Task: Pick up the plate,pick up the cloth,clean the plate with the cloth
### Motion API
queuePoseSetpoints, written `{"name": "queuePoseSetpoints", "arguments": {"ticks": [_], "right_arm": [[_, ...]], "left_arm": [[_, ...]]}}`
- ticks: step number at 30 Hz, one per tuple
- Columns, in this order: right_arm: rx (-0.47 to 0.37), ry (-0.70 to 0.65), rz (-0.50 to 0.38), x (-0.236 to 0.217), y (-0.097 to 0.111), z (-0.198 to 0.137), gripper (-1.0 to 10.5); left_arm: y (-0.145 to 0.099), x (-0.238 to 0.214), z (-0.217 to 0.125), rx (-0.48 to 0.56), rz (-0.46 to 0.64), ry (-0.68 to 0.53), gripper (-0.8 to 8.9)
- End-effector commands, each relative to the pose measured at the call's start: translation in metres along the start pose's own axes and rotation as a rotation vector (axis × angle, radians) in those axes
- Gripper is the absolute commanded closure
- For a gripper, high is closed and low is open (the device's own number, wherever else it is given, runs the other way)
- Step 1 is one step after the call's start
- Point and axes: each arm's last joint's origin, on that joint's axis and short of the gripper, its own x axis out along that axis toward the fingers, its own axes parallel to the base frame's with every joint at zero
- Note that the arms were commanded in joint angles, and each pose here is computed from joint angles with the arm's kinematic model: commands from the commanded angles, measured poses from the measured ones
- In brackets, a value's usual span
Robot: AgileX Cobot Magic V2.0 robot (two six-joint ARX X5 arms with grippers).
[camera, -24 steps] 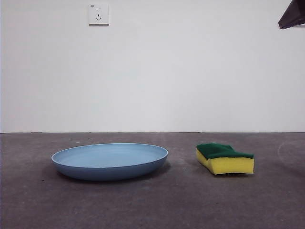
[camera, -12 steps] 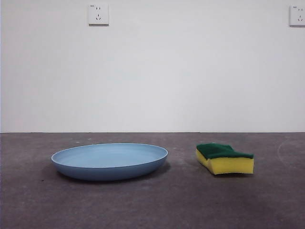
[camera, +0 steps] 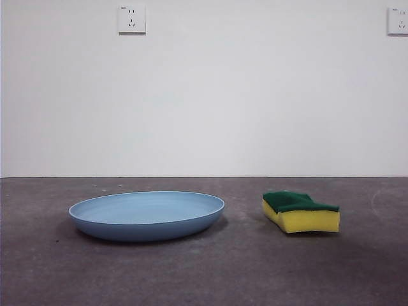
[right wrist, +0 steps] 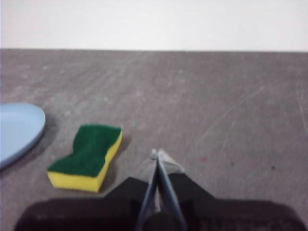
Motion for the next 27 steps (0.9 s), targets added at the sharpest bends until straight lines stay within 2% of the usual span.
{"name": "queuePoseSetpoints", "arguments": {"ticks": [1,8,27], "right_arm": [[0.041,0.010,-0.001,0.0027,-0.0002,-0.0116,9.5],[0.085,0.010,-0.002,0.0032,-0.0003,-0.0128,9.5],[0.085,0.010,-0.005,0.0032,-0.0003,-0.0127,9.5]], "left_arm": [[0.0003,0.0012,-0.0041,-0.007,-0.002,0.007,8.15],[0.0003,0.0012,-0.0041,-0.007,-0.002,0.007,8.15],[0.0003,0.0012,-0.0041,-0.007,-0.002,0.007,8.15]]}}
